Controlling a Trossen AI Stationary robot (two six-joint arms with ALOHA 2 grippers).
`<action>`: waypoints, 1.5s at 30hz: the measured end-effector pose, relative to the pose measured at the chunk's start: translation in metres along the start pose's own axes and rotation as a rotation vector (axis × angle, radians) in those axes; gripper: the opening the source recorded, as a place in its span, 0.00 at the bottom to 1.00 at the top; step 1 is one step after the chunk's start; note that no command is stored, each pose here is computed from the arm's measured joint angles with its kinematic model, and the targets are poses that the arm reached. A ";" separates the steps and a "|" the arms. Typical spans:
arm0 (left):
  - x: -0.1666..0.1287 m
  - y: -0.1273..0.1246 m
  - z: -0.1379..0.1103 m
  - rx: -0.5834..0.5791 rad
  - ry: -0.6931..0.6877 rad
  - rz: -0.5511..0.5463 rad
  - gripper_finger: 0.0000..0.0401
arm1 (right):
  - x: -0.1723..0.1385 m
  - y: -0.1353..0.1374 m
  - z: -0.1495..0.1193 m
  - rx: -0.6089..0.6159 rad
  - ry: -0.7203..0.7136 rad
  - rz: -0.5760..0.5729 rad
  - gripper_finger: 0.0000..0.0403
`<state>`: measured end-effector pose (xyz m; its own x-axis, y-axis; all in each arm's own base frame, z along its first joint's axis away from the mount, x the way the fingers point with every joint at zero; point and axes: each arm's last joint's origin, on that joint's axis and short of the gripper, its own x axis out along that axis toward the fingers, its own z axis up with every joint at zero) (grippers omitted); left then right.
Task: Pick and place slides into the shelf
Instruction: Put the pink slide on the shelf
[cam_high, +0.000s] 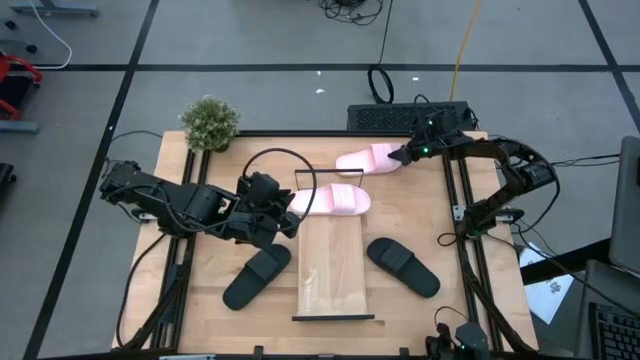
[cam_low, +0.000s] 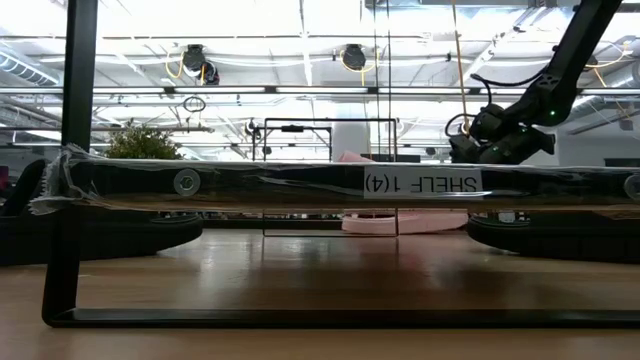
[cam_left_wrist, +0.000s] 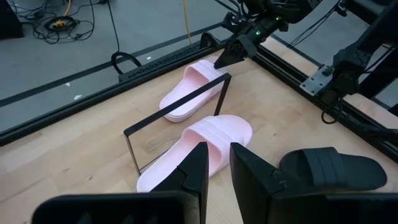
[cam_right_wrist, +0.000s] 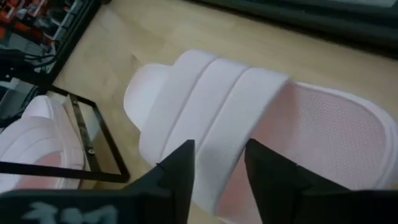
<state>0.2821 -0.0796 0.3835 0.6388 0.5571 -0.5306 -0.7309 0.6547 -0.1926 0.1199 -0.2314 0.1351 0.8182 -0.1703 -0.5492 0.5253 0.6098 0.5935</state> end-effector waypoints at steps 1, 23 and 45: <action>0.000 0.000 0.000 0.000 0.000 0.000 0.16 | 0.001 0.001 0.000 -0.002 0.004 0.003 0.35; 0.000 -0.003 0.001 0.029 0.012 -0.032 0.16 | 0.026 0.028 -0.005 -0.105 0.043 -0.057 0.13; -0.006 -0.006 -0.004 0.050 0.036 -0.068 0.16 | 0.033 0.038 -0.003 -0.094 0.014 -0.059 0.12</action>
<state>0.2819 -0.0892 0.3842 0.6768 0.4923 -0.5474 -0.6728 0.7155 -0.1883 0.1659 -0.2113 0.1373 0.7827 -0.1977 -0.5901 0.5476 0.6694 0.5021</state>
